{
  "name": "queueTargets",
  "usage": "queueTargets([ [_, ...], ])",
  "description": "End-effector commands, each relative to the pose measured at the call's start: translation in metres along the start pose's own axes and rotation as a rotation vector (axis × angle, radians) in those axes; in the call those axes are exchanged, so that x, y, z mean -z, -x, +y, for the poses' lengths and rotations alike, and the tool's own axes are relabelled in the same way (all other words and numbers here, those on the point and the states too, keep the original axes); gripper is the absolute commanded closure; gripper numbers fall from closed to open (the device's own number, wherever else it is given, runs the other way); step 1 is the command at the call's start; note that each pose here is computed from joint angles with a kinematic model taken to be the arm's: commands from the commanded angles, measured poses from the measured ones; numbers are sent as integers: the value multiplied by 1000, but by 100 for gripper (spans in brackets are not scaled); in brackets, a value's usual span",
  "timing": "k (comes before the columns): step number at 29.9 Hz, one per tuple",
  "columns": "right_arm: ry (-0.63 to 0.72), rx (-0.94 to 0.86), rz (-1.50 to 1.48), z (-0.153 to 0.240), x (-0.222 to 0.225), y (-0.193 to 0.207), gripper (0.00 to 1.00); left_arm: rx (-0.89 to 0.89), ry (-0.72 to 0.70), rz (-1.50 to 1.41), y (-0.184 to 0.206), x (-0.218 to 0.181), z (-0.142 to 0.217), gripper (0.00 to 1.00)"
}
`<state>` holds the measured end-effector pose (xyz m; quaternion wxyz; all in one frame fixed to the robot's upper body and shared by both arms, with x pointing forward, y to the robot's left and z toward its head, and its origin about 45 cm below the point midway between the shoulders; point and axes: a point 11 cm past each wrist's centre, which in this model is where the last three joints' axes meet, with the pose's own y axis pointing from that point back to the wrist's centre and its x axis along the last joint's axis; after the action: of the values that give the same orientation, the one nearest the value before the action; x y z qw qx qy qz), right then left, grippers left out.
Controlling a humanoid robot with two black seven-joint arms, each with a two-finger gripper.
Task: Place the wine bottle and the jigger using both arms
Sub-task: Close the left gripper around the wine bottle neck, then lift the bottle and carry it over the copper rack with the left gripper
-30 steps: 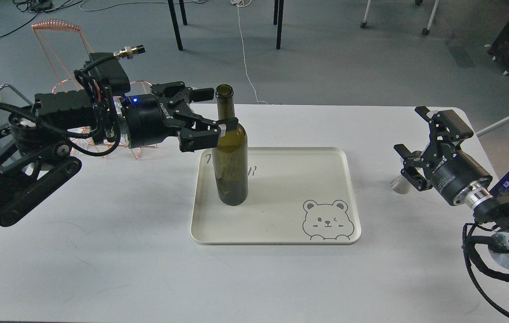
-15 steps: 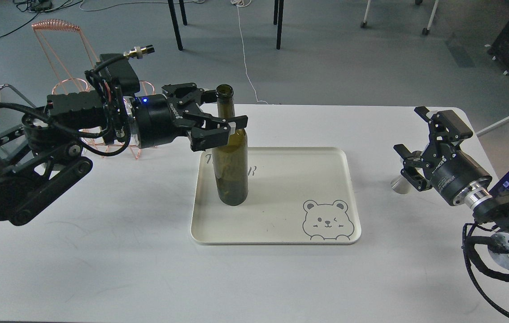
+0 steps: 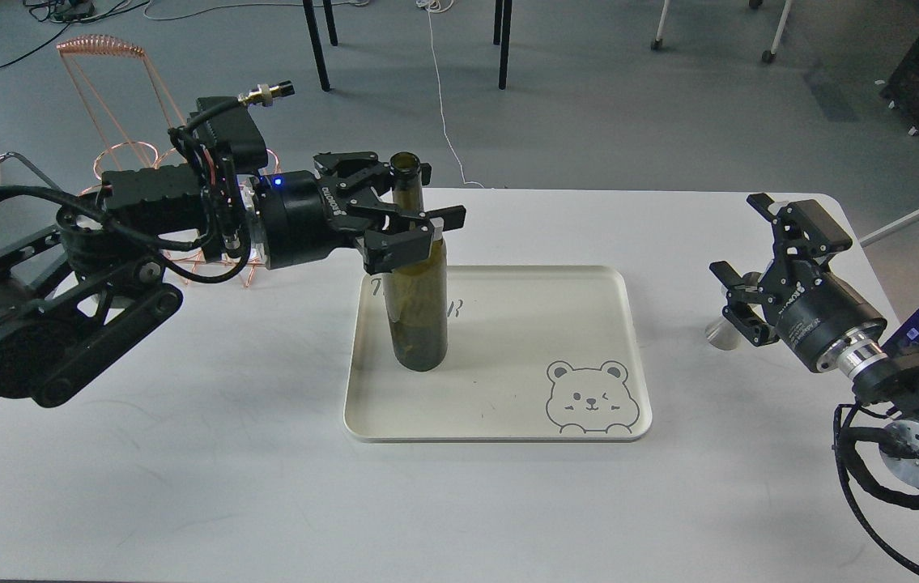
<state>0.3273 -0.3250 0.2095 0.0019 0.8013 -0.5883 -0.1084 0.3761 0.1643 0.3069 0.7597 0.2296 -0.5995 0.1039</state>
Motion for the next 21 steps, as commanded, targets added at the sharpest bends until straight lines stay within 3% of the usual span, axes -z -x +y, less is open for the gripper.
queueTargets([
  [1, -1, -1, 1, 0, 0, -1, 1, -4, 3, -8, -4, -1, -1, 35],
  [3, -1, -1, 1, 0, 0, -1, 1, -3, 4, -8, -3, -1, -1, 40],
  [7, -2, -3, 3, 0, 1, -2, 1, 10, 1, -12, 0, 0, 0, 60],
  [12, -2, -6, 4, 0, 1, -2, 1, 11, -1, -15, 1, 0, 1, 65],
  [18, -2, -11, 6, 0, 1, -2, 1, 7, -4, -22, 0, 1, 2, 87],
  [21, -2, -11, 5, 0, 1, -1, 1, 4, -7, -30, -4, 2, 3, 89],
])
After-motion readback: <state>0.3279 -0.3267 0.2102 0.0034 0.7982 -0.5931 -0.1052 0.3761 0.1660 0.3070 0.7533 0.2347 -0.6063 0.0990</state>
